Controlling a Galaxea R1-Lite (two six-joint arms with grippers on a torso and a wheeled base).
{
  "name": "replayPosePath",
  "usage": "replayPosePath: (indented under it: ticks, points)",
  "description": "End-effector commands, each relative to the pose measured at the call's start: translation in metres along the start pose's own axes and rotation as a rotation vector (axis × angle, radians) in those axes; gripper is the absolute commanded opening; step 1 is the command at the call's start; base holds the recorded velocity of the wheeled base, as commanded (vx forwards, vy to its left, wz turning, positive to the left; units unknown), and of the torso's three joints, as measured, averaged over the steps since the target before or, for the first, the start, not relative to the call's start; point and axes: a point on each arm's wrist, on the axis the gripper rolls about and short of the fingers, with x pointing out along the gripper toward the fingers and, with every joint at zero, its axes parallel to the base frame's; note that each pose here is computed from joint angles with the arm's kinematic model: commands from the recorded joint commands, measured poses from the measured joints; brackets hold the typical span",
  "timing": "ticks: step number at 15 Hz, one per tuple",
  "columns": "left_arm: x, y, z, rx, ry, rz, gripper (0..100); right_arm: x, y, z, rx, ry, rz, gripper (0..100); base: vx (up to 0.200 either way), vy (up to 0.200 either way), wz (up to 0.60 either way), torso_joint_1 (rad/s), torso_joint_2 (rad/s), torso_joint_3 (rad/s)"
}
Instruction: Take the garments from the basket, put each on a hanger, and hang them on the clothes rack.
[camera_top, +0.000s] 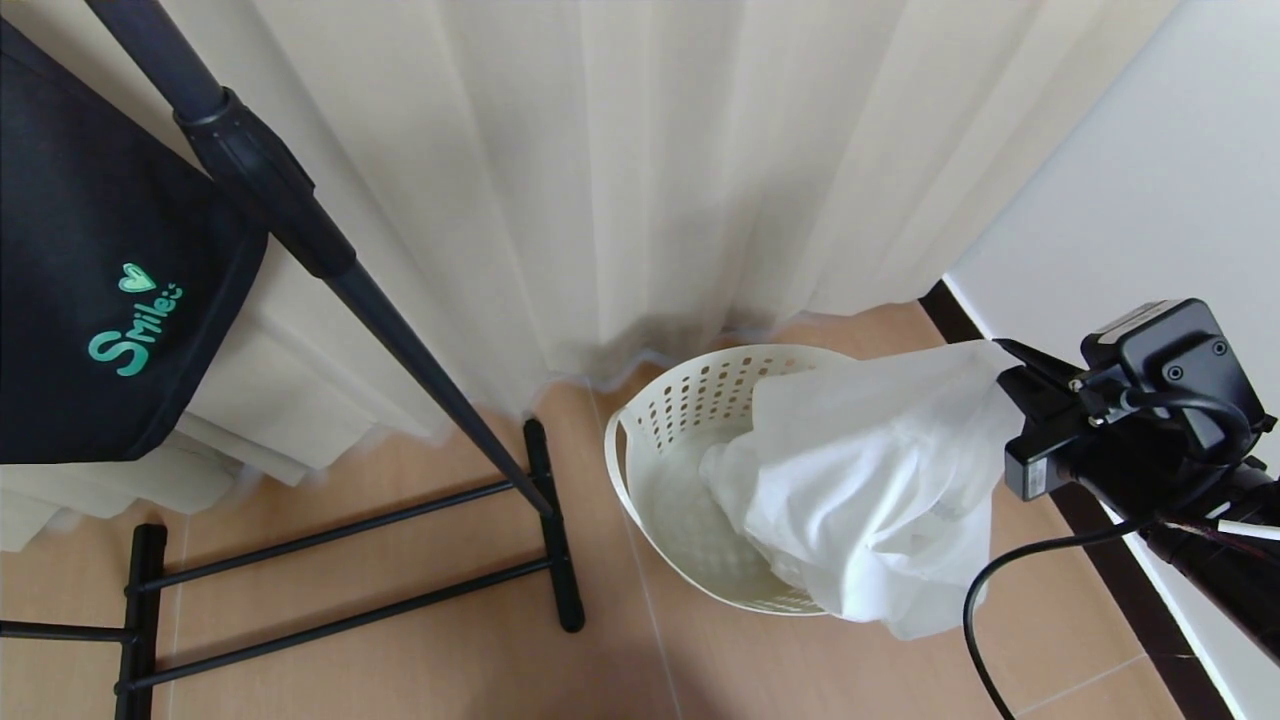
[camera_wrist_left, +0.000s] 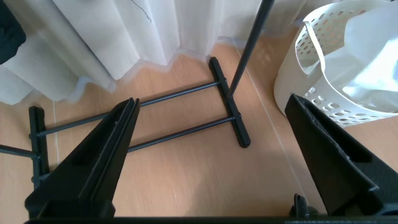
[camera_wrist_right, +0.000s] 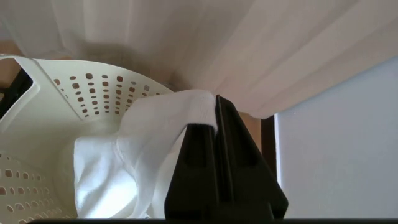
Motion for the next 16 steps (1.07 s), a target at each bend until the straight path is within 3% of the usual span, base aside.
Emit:
replayPosePath:
  ticks: [1,16]
  points:
    - [0.0,0.0,0.0002,0.0,-0.001,0.0,100,-0.0001,-0.0004,0.0008,0.0,-0.004,-0.002,0,0.0,0.0,0.0,-0.002,0.0,0.1]
    - [0.0,0.0,0.0002,0.0,-0.001,0.002,100,-0.0008,-0.0008,0.001,-0.001,-0.004,-0.005,0,0.0,0.0,0.0,0.002,0.0,0.193]
